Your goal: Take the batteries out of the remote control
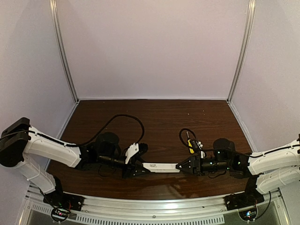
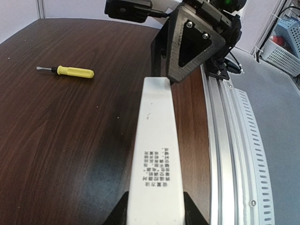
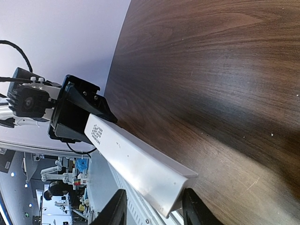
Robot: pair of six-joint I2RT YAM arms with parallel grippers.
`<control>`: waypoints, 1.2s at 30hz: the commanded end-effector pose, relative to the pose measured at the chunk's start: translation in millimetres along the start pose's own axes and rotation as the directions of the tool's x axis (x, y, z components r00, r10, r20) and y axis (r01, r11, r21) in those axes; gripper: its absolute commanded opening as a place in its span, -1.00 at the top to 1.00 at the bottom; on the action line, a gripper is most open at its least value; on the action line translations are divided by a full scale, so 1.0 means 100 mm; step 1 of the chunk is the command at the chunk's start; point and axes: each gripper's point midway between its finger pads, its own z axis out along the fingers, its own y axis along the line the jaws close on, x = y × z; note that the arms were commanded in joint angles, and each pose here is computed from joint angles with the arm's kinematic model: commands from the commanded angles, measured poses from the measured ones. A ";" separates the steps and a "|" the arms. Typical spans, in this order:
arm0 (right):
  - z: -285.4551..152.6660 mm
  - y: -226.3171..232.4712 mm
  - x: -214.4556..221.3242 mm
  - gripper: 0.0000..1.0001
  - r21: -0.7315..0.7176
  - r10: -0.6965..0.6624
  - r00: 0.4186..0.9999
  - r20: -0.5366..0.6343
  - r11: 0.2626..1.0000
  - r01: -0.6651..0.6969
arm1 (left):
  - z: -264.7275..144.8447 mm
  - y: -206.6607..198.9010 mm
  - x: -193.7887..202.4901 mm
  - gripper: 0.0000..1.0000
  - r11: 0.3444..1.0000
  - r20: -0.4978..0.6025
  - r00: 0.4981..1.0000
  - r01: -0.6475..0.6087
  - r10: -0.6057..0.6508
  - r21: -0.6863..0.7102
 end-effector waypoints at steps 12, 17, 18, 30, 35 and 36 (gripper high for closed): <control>0.01 0.09 -0.06 0.31 0.009 -0.032 0.999 0.019 0.999 0.032 | 0.07 0.05 -0.14 1.00 0.999 0.035 0.999 -0.039 0.039 -0.017; 0.02 0.11 -0.07 0.37 0.008 -0.034 0.999 0.016 0.999 0.034 | 0.08 0.06 -0.13 1.00 0.999 0.030 0.999 -0.039 0.039 -0.017; 0.02 0.11 -0.07 0.38 0.008 -0.035 0.999 0.018 0.999 0.035 | 0.08 0.06 -0.13 1.00 0.999 0.030 0.999 -0.038 0.039 -0.018; 0.01 0.13 -0.08 0.44 0.006 -0.040 0.999 0.026 0.999 0.040 | 0.09 0.08 -0.11 1.00 0.999 0.022 0.999 -0.037 0.038 -0.026; 0.00 0.15 -0.09 0.44 0.003 -0.042 0.999 0.032 0.999 0.042 | 0.09 0.08 -0.11 1.00 0.999 0.020 0.999 -0.037 0.037 -0.027; -0.01 0.15 -0.09 0.44 0.000 -0.043 0.999 0.033 0.999 0.043 | 0.09 0.08 -0.11 1.00 0.999 0.019 0.999 -0.037 0.037 -0.026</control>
